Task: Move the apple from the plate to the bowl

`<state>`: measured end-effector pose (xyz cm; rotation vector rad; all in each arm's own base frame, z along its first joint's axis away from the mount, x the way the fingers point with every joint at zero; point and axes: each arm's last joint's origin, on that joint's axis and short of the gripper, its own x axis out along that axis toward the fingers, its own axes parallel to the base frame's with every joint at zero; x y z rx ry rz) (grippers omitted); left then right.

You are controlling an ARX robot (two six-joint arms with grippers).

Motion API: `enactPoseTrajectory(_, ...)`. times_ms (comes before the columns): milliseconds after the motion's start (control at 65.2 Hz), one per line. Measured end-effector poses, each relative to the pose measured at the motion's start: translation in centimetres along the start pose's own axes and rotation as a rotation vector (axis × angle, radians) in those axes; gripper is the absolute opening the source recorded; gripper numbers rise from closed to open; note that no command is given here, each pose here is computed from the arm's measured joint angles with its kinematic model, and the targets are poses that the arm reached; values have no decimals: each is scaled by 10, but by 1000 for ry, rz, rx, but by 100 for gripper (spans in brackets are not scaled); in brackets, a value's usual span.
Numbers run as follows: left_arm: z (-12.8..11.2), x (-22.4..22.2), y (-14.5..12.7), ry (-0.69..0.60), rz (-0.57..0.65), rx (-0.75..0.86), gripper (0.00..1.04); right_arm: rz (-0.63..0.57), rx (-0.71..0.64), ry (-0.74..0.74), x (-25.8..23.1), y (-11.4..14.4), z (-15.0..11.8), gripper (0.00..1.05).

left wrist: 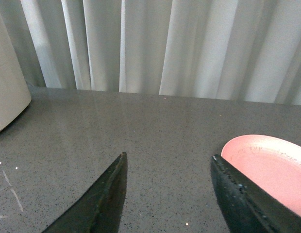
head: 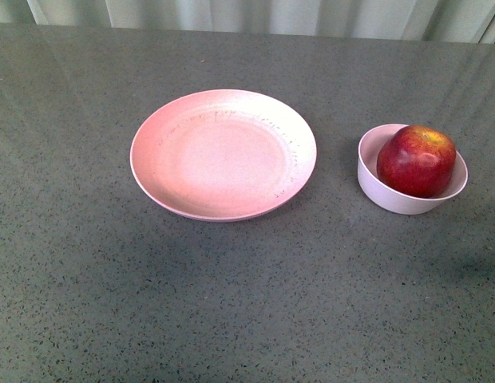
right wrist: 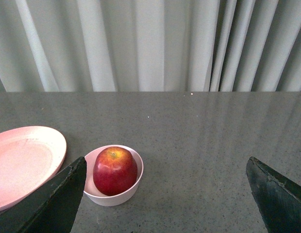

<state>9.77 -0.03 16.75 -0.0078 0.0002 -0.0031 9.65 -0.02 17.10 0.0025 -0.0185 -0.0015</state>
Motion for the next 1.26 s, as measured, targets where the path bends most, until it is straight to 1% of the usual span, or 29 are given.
enactPoseTrajectory(153, 0, 0, 0, 0, 0, 0, 92, 0, 0, 0, 0, 0, 0, 96)
enactPoseTrajectory(199, 0, 0, 0, 0, 0, 1, 97, 0, 0, 0, 0, 0, 0, 96)
enactPoseTrajectory(276, 0, 0, 0, 0, 0, 2, 95, 0, 0, 0, 0, 0, 0, 96)
enactPoseTrajectory(1258, 0, 0, 0, 0, 0, 2, 96, 0, 0, 0, 0, 0, 0, 96)
